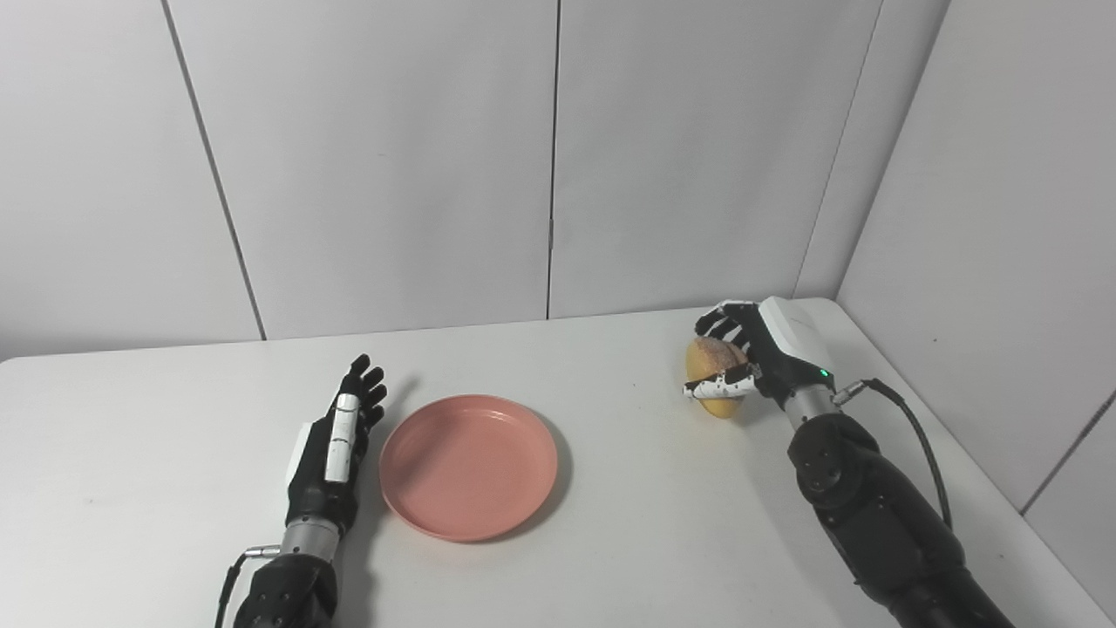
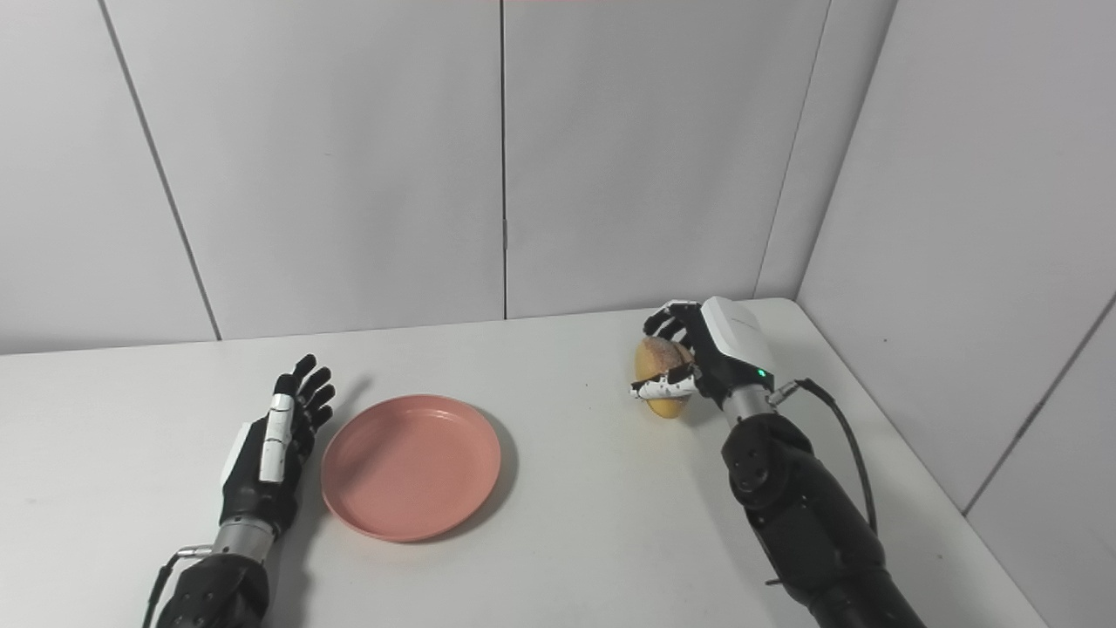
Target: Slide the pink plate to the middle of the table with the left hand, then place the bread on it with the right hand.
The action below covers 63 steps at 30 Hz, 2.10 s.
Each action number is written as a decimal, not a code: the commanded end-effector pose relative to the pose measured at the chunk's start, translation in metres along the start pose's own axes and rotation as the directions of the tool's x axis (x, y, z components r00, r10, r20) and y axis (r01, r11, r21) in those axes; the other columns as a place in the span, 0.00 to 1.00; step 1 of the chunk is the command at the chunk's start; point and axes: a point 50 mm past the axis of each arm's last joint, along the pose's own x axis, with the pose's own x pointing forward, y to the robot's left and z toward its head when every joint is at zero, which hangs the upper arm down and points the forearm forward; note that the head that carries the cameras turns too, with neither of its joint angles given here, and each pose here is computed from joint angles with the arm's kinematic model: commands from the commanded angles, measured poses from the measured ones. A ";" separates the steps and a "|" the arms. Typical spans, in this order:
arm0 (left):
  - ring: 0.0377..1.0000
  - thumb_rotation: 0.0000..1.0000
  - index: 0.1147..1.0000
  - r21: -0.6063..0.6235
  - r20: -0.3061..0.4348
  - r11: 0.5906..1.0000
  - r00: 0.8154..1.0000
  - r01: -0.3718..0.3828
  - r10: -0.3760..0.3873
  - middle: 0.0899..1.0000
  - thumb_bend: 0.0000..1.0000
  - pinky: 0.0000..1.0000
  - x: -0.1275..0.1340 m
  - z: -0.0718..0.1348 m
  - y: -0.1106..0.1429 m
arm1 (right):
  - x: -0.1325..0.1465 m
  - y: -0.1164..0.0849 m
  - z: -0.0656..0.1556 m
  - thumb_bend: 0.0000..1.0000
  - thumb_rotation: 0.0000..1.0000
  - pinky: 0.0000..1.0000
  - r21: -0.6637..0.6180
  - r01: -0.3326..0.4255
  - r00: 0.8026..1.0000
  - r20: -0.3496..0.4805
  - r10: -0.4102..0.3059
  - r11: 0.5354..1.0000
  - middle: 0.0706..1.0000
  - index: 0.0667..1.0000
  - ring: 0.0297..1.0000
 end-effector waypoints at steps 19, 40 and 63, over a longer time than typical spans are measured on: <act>0.94 1.00 0.92 -0.002 0.004 1.000 1.000 -0.009 0.009 0.93 0.77 0.94 -0.001 0.003 -0.010 | 0.015 0.003 0.108 0.52 0.00 0.32 0.183 0.028 0.950 0.302 -0.084 0.983 0.49 0.49 0.39; 0.94 1.00 0.92 -0.032 0.009 0.999 1.000 -0.004 0.004 0.93 0.80 0.95 -0.002 0.011 -0.011 | 0.018 0.078 0.198 0.52 0.00 0.24 0.212 -0.150 0.896 0.443 0.042 0.966 0.48 0.49 0.37; 0.94 1.00 0.93 -0.022 0.014 1.000 1.000 -0.011 0.011 0.93 0.78 0.93 -0.005 0.013 -0.012 | 0.004 0.133 0.184 0.50 0.00 0.26 0.100 -0.284 0.853 0.481 0.203 0.954 0.43 0.51 0.35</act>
